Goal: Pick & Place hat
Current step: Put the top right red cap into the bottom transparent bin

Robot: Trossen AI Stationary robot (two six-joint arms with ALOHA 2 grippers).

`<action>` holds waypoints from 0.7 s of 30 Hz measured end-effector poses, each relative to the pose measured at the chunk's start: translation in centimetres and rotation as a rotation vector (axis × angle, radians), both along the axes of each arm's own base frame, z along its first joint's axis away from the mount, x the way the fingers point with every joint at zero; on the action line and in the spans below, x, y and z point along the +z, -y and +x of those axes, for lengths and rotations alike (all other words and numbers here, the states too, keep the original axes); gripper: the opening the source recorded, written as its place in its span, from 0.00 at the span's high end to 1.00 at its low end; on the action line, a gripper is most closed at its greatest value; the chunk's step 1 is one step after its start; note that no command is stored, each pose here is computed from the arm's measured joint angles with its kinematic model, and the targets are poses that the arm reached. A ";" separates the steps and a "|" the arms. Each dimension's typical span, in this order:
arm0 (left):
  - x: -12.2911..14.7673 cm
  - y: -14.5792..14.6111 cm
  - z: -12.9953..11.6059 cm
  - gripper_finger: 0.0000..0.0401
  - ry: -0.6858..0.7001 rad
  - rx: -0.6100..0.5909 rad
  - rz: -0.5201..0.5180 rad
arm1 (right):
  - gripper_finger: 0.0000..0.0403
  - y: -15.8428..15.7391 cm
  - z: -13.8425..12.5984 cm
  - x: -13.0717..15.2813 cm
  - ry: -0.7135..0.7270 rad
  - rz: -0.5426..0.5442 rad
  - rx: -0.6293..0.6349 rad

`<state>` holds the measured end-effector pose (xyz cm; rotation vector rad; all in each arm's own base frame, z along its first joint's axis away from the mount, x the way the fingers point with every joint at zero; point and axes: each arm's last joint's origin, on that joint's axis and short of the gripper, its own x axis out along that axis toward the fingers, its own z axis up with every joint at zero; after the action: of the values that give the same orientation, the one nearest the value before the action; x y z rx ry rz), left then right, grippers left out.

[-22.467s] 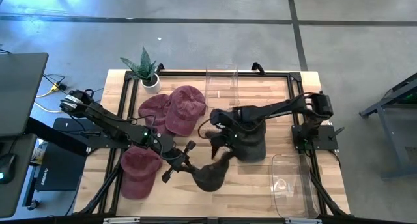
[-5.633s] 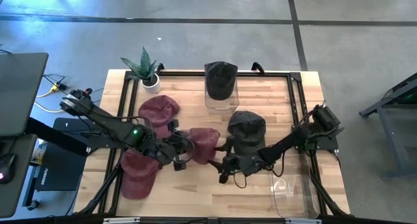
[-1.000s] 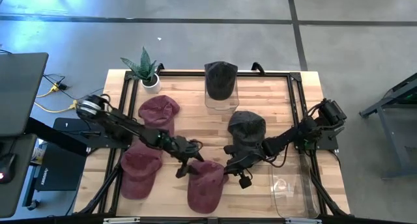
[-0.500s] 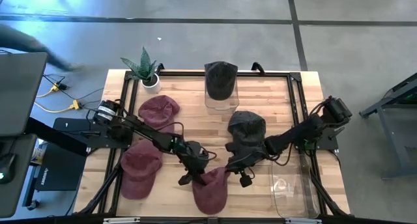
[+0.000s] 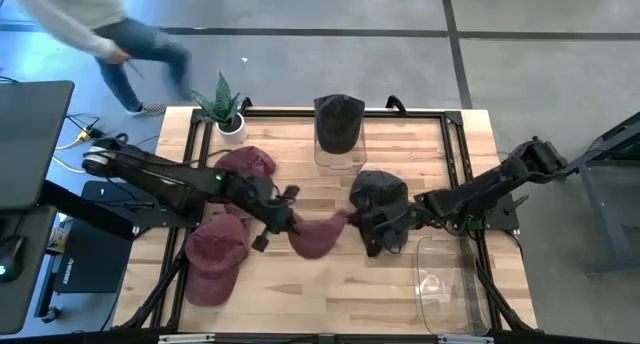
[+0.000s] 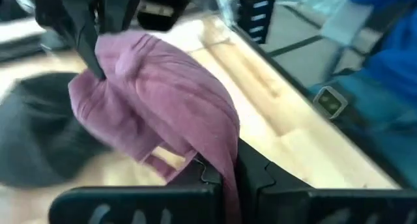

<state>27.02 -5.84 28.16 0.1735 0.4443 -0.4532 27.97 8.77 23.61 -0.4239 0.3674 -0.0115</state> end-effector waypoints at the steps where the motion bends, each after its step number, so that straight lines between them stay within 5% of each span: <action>1: 0.1 -0.1 -0.2 0.97 0.003 0.003 0.019 | 0.99 0.2 0.0 0.0 0.000 0.000 -0.011; 9: -2.4 0.3 0.8 0.90 -0.133 -0.042 0.003 | 0.99 -0.3 1.0 -2.1 -0.074 0.026 0.065; 21: -6.2 1.7 4.4 0.50 -0.152 -0.233 -0.180 | 0.99 -0.1 1.3 -2.1 -0.071 0.070 0.128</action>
<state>31.46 -7.53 22.00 0.0164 0.5320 -0.7353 29.28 8.83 21.47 -0.3790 0.4085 0.1410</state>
